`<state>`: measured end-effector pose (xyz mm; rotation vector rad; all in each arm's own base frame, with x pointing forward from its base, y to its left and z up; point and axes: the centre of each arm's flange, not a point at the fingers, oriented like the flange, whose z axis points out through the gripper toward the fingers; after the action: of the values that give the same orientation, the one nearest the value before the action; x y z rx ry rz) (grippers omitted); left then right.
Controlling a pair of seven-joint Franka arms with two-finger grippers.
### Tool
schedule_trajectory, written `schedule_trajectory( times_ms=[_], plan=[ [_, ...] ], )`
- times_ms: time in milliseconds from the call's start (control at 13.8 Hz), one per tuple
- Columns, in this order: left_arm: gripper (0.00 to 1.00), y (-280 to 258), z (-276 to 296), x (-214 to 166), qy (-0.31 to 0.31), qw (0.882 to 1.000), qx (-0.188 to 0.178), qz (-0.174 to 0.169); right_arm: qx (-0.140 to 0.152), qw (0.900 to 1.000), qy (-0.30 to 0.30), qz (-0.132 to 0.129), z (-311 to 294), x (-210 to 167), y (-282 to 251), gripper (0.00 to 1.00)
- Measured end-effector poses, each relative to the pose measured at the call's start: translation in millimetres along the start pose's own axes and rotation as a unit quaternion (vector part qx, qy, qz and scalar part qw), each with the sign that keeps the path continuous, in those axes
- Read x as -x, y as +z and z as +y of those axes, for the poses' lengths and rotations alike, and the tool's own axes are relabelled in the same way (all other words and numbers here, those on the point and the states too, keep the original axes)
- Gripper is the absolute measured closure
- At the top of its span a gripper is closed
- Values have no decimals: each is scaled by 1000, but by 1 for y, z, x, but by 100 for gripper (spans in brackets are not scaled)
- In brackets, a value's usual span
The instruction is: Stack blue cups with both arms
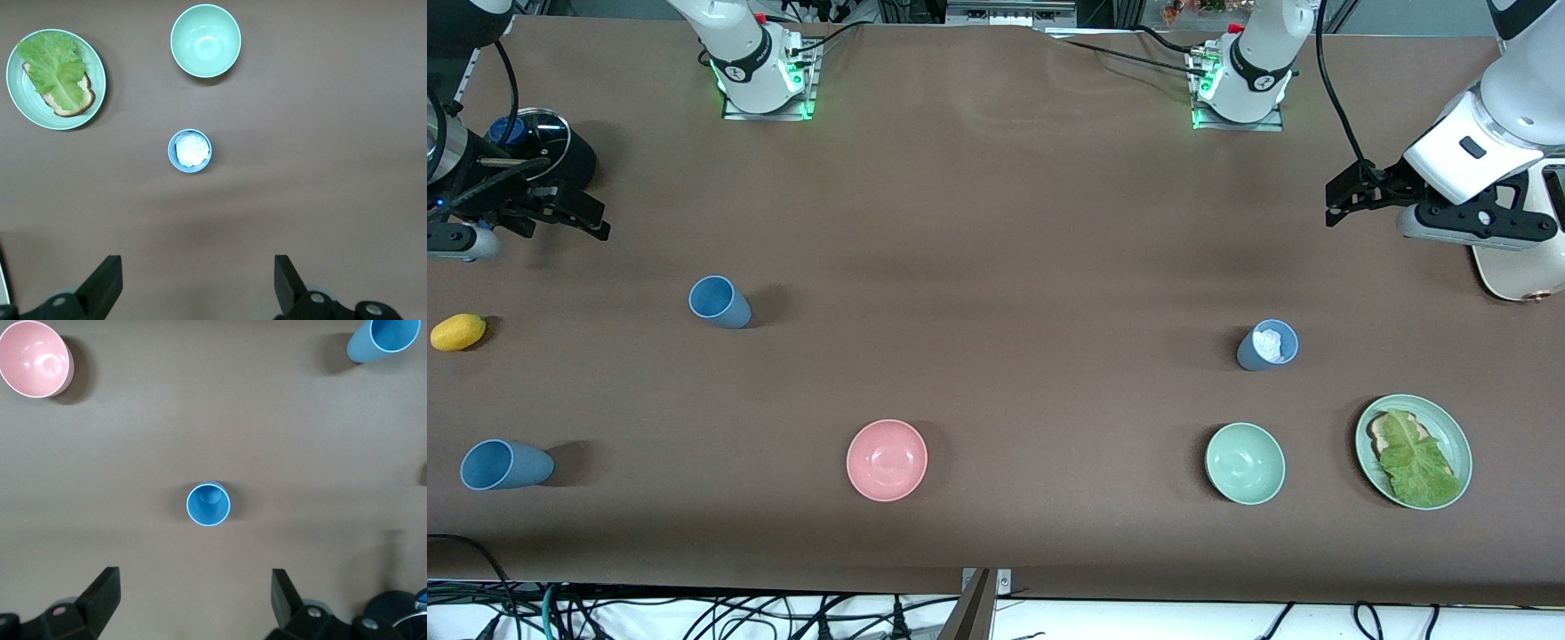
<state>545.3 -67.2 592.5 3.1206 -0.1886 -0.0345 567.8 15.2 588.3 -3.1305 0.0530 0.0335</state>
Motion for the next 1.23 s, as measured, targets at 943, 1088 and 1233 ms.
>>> schedule_trajectory(
  times_ms=[943, 1088, 1233],
  plan=[
    [0, 0, -2, 0, -2, 1000, 0, 0, 0, 1000, 0, 0, 0, 0, 0, 0],
    [0, 1, -2, 0, -2, 1000, 0, -1, 0, 1000, 0, 0, 0, 0, 0, 0],
    [0, 2, -3, -1, -2, 1000, 0, -1, 0, 1000, 0, 0, 0, 0, 0, 0]
  ],
)
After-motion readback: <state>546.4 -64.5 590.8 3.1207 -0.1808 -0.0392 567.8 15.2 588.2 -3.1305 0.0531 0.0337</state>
